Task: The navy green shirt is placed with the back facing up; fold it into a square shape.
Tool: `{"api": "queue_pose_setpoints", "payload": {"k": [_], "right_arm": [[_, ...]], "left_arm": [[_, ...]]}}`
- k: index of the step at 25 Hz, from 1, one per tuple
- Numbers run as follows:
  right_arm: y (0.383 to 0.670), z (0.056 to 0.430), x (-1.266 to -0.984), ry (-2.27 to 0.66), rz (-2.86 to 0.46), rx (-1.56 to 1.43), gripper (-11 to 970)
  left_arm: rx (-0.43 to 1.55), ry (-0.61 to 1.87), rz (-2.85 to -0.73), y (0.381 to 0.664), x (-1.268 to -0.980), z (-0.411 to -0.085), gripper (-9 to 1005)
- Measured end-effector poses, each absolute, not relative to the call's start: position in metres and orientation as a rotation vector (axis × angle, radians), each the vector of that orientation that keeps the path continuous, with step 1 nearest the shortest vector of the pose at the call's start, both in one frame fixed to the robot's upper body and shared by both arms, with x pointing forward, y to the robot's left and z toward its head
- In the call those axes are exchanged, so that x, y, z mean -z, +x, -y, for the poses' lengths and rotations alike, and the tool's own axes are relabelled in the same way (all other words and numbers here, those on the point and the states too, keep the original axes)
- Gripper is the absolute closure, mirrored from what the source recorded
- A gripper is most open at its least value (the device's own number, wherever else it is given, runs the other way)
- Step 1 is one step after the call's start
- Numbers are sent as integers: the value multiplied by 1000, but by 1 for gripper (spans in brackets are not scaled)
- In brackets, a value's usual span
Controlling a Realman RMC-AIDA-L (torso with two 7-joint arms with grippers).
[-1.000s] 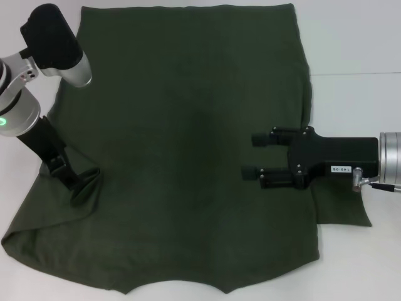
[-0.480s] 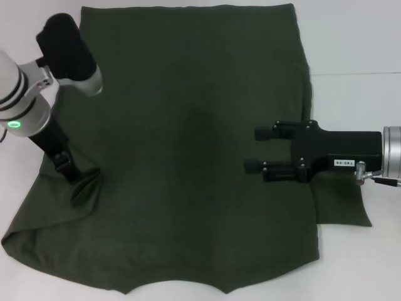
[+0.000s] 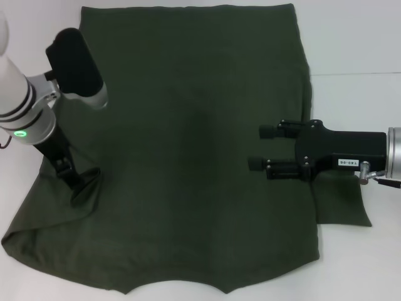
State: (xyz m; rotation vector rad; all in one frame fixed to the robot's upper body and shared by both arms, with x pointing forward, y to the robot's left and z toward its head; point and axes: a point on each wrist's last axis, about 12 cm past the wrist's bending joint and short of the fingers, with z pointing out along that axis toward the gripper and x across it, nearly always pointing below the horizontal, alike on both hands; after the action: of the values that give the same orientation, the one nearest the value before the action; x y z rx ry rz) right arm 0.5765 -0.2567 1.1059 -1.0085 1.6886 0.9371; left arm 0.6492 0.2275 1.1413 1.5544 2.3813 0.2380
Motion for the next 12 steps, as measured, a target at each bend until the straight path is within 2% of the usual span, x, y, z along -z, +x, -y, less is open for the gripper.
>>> {"api": "queue_pose_setpoints", "payload": {"k": [12], "right_arm": [[575, 257, -1104, -1003, -1692, -946, 134]], "left_arm": [[-284, 1590, -2338, 650, -1132, -219, 82]]}}
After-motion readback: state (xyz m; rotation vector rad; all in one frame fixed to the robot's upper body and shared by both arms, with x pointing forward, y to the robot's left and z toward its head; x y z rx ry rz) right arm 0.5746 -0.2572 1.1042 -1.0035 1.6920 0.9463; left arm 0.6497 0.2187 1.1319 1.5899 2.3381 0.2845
